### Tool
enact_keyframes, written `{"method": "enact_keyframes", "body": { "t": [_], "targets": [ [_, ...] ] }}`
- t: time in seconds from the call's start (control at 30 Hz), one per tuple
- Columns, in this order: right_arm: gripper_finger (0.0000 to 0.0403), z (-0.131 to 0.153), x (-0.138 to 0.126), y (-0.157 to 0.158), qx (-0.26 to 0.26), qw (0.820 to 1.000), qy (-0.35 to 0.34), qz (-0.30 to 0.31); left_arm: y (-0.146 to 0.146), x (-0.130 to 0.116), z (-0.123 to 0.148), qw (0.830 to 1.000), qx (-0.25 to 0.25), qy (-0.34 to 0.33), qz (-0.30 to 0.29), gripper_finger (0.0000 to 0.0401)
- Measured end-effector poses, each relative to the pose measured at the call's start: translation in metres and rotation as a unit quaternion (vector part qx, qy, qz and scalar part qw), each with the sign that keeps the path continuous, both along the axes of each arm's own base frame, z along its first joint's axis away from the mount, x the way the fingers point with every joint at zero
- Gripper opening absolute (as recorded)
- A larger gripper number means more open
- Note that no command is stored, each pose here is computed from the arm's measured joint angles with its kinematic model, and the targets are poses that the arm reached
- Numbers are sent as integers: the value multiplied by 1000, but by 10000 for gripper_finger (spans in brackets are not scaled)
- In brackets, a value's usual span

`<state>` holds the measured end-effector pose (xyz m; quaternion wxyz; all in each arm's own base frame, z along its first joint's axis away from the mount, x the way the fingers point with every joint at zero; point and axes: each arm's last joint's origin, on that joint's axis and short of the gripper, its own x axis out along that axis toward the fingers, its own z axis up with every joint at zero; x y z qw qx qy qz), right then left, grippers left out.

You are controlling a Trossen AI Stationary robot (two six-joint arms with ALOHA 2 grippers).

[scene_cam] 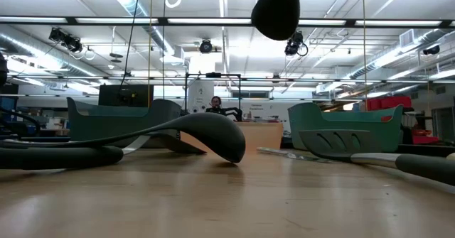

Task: Pick & Place Kitchen Items
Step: Put the black ladle into the blue bin

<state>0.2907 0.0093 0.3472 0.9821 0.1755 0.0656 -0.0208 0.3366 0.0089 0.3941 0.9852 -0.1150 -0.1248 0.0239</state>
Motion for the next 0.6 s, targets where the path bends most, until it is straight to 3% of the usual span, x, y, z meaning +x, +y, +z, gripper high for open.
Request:
{"method": "enact_keyframes", "body": {
  "t": [0.23, 0.6],
  "targets": [
    [204, 14, -13, 0, 9, 1000, -26, 2, 0, -1, 0, 1000, 0, 2, 0, 84],
    [208, 38, -45, -1, 9, 998, -62, 4, 0, -3, 0, 1000, 1, 13, 2, 84]
  ]
}}
